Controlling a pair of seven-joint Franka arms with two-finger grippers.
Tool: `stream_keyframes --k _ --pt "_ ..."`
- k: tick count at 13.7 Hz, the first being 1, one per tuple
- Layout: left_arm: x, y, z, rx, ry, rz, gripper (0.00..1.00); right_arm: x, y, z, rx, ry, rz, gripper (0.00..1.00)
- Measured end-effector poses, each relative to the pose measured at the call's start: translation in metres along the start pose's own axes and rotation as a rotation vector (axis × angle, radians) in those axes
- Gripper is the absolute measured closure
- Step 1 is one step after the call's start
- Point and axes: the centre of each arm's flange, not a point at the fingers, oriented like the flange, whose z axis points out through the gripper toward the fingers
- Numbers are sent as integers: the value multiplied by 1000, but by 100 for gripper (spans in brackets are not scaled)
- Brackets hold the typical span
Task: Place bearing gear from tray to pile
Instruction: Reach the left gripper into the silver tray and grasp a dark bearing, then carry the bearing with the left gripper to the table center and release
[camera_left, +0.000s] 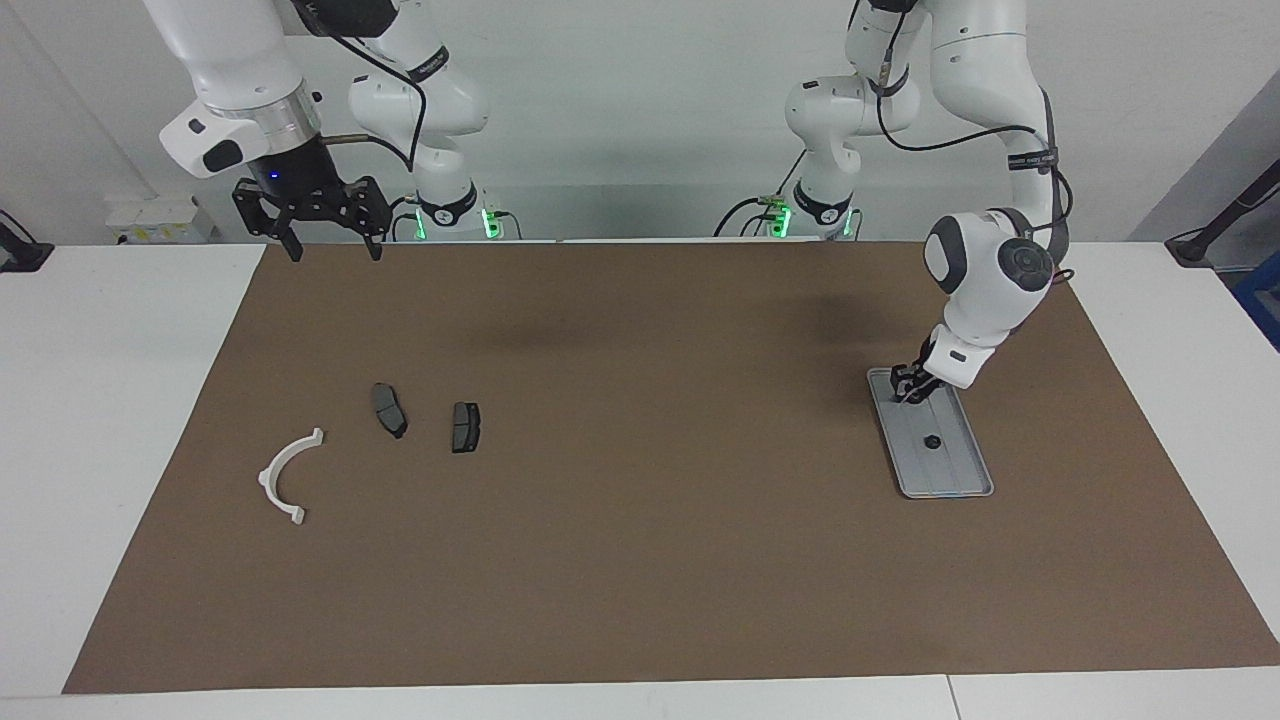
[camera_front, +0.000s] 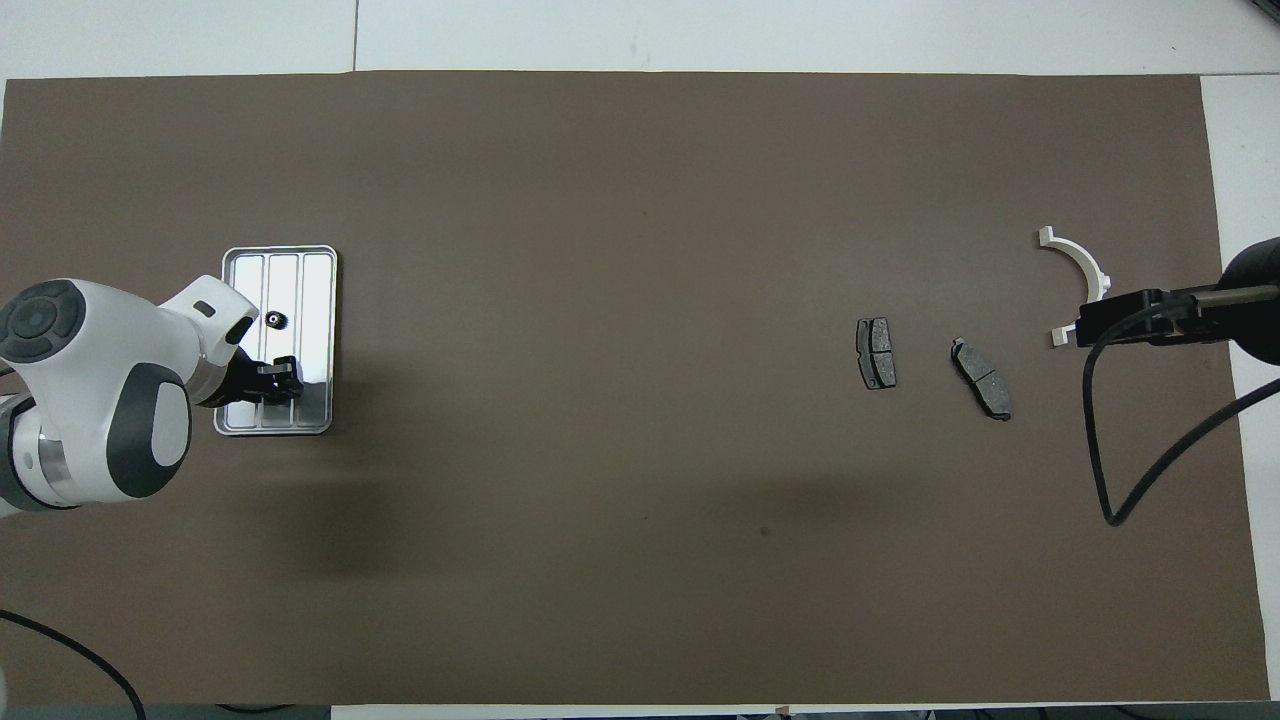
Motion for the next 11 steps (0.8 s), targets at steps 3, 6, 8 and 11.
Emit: stream_keyframes --k 3,6,8,11 --pt "0 0 0 0 0 0 50 0 0 0 0 0 0 0" --pt "0 0 0 0 1 0 60 0 0 0 0 0 -1 0" --pt "0 0 0 -1 1 0 65 0 -1 0 0 0 -1 0" --pt "8 5 -13 -20 3 -38 65 0 -1 0 0 -1 -1 0"
